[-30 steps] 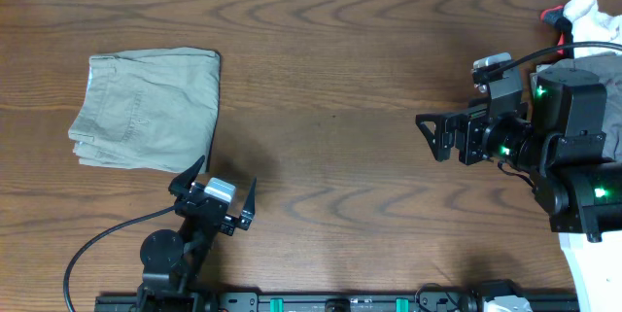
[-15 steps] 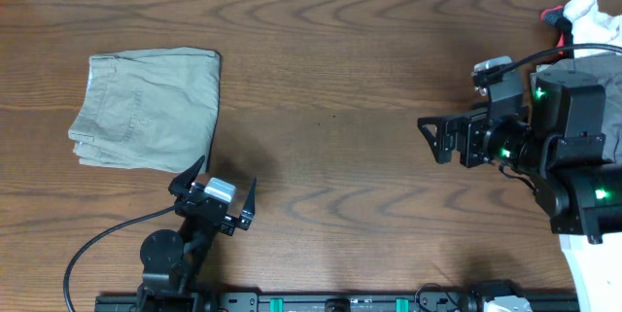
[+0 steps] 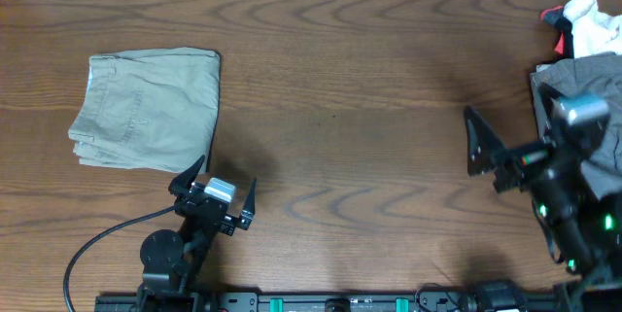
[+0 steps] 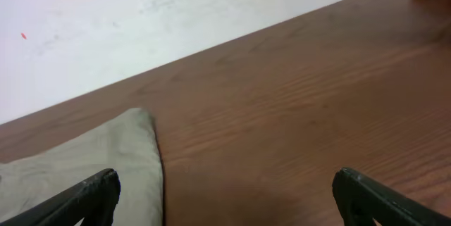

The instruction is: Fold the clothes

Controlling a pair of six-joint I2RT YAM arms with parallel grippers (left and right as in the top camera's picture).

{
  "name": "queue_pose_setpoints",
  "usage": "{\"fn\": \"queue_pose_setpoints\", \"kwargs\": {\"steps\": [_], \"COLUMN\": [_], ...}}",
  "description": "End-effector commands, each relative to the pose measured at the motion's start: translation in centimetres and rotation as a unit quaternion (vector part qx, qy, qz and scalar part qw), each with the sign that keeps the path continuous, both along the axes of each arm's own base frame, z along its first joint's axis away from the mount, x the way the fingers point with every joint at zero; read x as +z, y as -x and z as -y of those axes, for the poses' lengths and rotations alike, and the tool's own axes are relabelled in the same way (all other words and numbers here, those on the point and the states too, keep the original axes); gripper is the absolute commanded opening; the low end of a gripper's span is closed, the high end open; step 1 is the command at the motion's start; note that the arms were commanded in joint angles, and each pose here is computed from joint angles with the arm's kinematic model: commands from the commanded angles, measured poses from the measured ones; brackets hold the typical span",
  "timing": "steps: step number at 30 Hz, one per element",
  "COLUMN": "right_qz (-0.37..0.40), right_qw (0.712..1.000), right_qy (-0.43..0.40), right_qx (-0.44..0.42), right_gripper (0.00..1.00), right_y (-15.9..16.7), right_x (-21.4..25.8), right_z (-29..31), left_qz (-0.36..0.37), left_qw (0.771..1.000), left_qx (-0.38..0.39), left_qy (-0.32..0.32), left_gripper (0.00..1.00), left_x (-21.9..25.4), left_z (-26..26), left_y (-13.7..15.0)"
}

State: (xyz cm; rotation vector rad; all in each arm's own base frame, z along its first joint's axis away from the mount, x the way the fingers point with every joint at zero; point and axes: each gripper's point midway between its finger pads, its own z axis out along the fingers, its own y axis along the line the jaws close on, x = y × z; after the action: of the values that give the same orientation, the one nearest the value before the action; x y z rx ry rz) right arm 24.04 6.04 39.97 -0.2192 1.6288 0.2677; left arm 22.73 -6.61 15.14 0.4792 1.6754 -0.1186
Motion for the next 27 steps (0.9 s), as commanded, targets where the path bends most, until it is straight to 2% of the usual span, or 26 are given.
{"fn": "queue_pose_setpoints", "kwargs": {"steps": [1, 10, 18, 27], "right_qz": [0.025, 0.078, 0.126, 0.141], "right_qw": [1.000, 0.997, 0.992, 0.990], "right_qy": [0.013, 0.006, 0.001, -0.001], "right_qx": [-0.012, -0.013, -0.014, -0.012], "right_gripper": [0.99, 0.99, 0.99, 0.99], "right_y": [0.6, 2.2, 3.4, 2.9], "right_x": [-1.6, -6.1, -8.2, -11.4], "right_z": [0.5, 0.7, 0.8, 0.7], "left_qz": [-0.015, -0.015, -0.015, -0.015], "left_qw": [1.000, 1.000, 1.000, 1.000], "left_qx": [-0.007, -0.007, -0.007, -0.007], "left_qy": [0.008, 0.008, 0.008, 0.008], "left_gripper": [0.98, 0.98, 0.98, 0.98], "left_x": [-1.2, -1.2, -1.2, -1.2], "left_z": [0.3, 0.3, 0.3, 0.3], "left_y": [0.1, 0.1, 0.1, 0.1]}}
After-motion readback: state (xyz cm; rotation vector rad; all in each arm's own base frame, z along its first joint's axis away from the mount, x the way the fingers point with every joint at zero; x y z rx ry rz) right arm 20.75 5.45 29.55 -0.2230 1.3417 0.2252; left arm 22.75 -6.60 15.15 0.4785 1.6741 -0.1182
